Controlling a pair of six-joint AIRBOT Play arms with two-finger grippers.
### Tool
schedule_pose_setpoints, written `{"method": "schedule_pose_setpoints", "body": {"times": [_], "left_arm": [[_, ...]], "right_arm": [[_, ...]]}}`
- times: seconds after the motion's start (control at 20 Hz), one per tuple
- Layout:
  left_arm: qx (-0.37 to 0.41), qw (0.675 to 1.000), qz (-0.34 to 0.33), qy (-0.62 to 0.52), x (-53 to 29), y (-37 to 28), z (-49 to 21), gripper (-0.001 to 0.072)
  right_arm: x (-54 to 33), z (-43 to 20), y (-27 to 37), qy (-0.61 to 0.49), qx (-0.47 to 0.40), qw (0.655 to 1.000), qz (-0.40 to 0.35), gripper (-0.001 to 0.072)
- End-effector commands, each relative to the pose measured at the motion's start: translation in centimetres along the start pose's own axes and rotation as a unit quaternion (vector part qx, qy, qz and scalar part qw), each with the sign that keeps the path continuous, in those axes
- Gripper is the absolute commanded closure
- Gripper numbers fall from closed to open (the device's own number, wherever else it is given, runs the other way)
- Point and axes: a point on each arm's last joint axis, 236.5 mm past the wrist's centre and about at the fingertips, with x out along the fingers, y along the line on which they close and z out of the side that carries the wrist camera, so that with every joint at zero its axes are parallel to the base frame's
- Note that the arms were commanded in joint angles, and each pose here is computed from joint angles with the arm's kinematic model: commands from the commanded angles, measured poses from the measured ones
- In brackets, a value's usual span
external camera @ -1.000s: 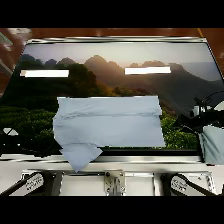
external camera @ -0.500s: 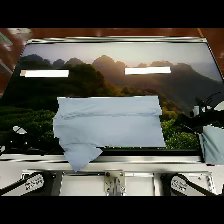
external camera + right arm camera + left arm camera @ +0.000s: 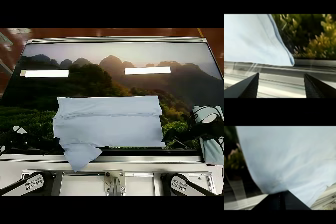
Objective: Fold the shirts.
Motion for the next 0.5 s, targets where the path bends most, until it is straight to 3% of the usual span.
{"method": "schedule_pose_setpoints", "body": {"times": [0.0, 0.25, 0.35, 0.45], "left_arm": [[0.004, 1.000, -0.005, 0.008, 0.0, -0.2, -0.4, 0.0673], [0.015, 1.000, -0.006, 0.009, -0.1, -0.3, -0.4, 0.0673], [0.017, 1.000, -0.006, 0.009, -0.1, -0.3, -0.4, 0.0673], [0.038, 0.999, -0.008, 0.011, -0.7, -0.7, -0.1, 0.0674]], "right_arm": [[2.0, -0.6, -0.1, -0.002, 0.010, 1.000, 0.012, 0.0085], [3.0, 1.9, 0.8, -0.037, 0.031, 0.998, 0.034, 0.0102], [3.9, 2.3, 1.3, -0.035, 0.018, 0.999, 0.027, 0.0298], [4.0, 2.7, 1.9, -0.040, -0.003, 0.999, 0.017, 0.0651]]}}
